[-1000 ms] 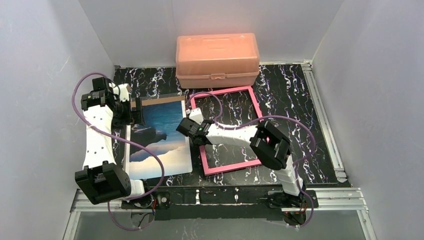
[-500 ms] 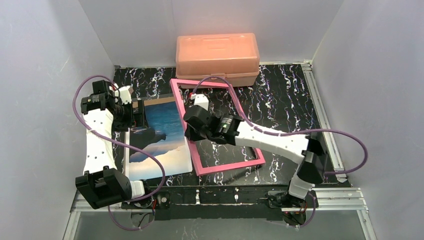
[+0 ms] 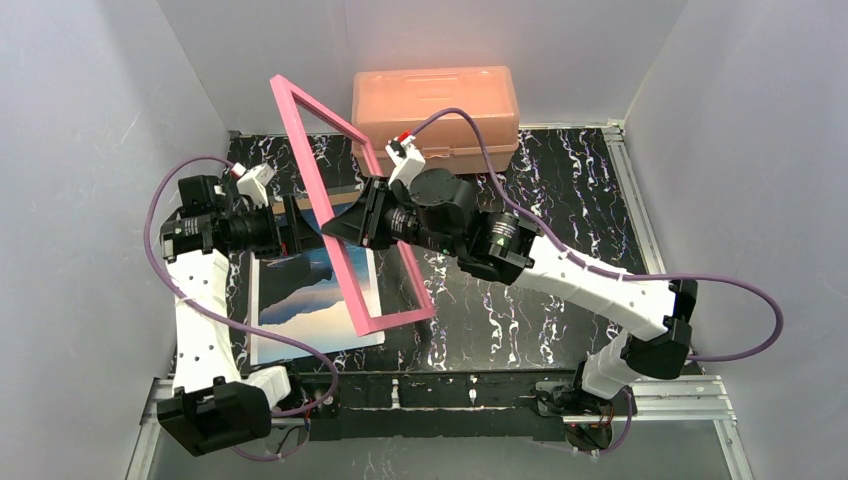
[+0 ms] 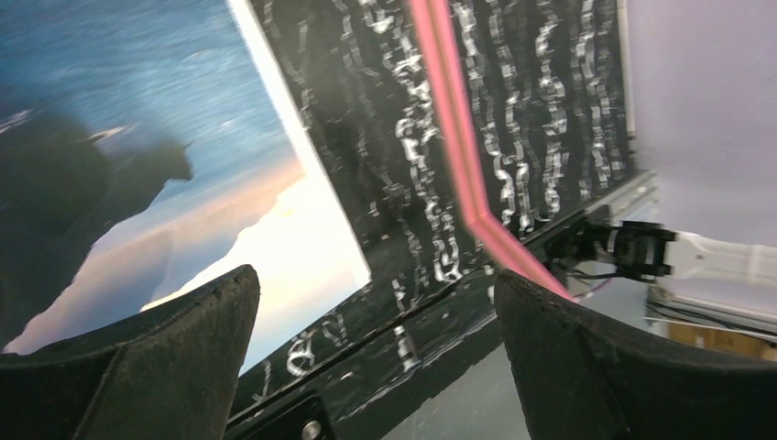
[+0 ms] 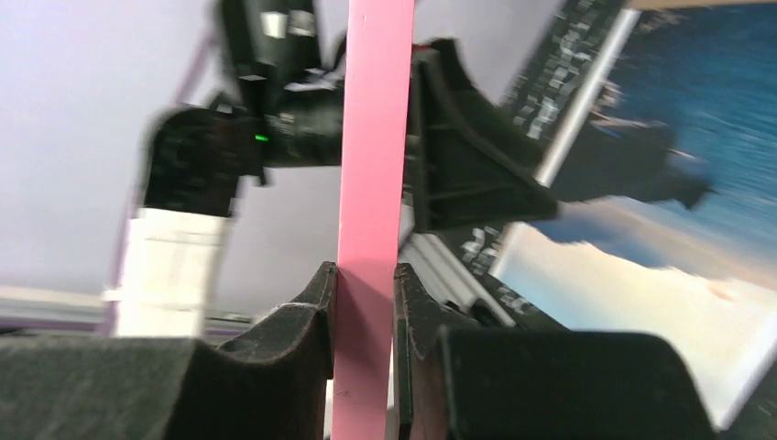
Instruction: Put the photo into the frame
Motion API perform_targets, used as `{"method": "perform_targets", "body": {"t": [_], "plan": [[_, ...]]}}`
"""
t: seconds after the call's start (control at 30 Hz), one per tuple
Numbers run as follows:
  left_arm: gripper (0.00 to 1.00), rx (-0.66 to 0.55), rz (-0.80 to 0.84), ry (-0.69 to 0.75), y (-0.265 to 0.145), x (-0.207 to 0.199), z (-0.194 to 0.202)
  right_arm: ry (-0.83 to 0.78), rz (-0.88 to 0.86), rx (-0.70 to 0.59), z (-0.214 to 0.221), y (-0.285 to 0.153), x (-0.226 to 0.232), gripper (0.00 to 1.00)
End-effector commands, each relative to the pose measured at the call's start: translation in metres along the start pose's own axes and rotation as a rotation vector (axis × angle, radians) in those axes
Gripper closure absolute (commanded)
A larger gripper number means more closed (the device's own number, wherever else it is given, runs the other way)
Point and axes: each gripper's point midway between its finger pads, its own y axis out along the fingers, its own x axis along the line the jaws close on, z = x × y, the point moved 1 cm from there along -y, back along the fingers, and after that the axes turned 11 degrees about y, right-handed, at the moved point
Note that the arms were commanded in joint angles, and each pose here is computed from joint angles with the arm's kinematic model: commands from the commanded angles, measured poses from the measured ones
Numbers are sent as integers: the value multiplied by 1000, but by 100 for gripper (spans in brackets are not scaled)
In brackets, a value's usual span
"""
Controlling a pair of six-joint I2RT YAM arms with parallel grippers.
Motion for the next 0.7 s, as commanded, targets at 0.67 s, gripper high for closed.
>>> {"method": "perform_targets", "body": {"t": [0.67], "plan": [[16, -127, 311, -127, 41, -13, -8, 375, -721, -63, -49, -49, 158, 99]]}}
